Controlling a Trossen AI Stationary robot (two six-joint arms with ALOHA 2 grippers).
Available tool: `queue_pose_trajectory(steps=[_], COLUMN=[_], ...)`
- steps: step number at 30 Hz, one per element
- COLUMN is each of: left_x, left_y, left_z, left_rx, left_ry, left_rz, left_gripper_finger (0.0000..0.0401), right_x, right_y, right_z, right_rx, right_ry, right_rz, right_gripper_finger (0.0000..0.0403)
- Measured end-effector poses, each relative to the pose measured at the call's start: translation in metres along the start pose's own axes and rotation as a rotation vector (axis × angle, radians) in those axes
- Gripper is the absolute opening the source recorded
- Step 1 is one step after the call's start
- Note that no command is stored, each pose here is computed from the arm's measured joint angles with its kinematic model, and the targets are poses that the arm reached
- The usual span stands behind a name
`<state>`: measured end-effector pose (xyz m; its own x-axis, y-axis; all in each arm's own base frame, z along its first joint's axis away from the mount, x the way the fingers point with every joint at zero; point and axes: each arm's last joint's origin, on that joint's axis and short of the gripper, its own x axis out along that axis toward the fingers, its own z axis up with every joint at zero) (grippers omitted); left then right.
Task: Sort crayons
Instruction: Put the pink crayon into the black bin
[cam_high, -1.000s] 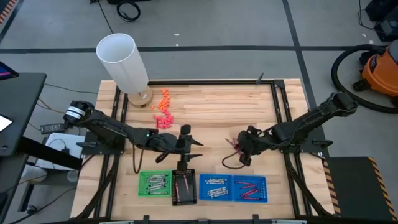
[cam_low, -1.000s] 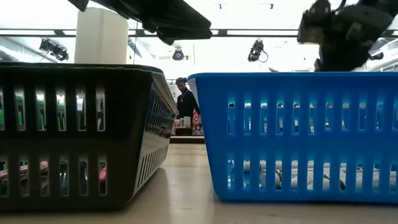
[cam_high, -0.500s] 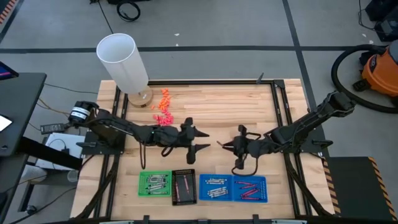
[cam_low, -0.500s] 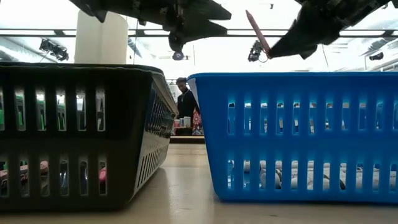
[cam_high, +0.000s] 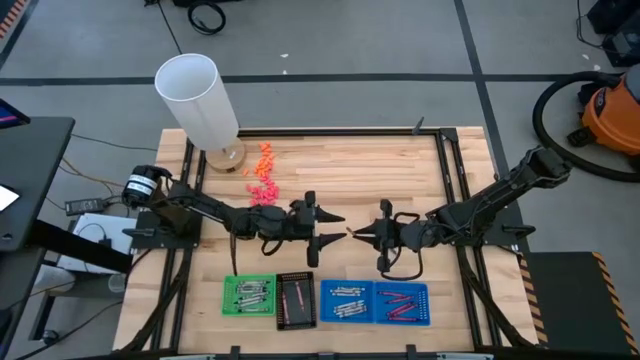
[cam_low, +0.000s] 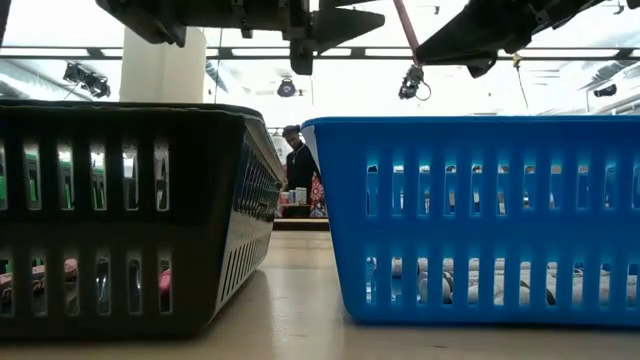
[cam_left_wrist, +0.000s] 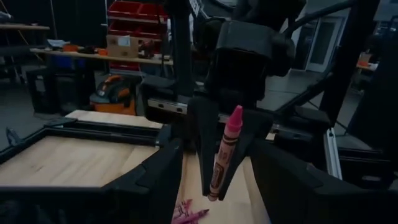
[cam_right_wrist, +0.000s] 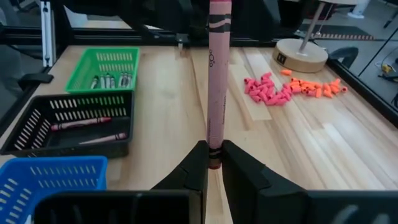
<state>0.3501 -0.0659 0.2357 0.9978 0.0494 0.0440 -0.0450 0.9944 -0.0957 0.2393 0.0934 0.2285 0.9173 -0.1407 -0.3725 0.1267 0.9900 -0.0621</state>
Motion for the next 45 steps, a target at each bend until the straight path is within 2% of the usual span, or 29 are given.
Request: queue_pose_trajectory(steps=[9,17,30,33,42,45], left_x=[0.007,0.011,0.012,0.012,0.012,0.012], left_y=[0.001,0.0,0.0,0.0,0.0,0.0], left_z=[-0.004,0.005,0.004,0.004,0.0,0.0], left_rx=[0.016,0.074,0.091,0.093,0.102,0.107], left_ry=[-0.047,-0.137,-0.13,-0.125,-0.091,-0.087], left_rz=[0.004,0.005,0.006,0.006,0.008,0.007], left_gripper_finger=[0.0199,0.0195,0.0189,0.0161,0.0043,0.0017], right_x=[0.0,0.001,0.001,0.001,0.002,0.001], right_y=[0.0,-0.001,-0.003,-0.003,-0.003,-0.003], right_z=[0.004,0.006,0.007,0.007,0.008,0.008], right_rx=[-0.02,-0.028,-0.029,-0.029,-0.025,-0.026], right_ry=[-0.035,-0.06,-0.065,-0.065,-0.071,-0.068], right_rz=[-0.014,-0.03,-0.038,-0.038,-0.039,-0.031], right_gripper_finger=[0.0047,0.0047,0.0047,0.0047,0.0047,0.0049])
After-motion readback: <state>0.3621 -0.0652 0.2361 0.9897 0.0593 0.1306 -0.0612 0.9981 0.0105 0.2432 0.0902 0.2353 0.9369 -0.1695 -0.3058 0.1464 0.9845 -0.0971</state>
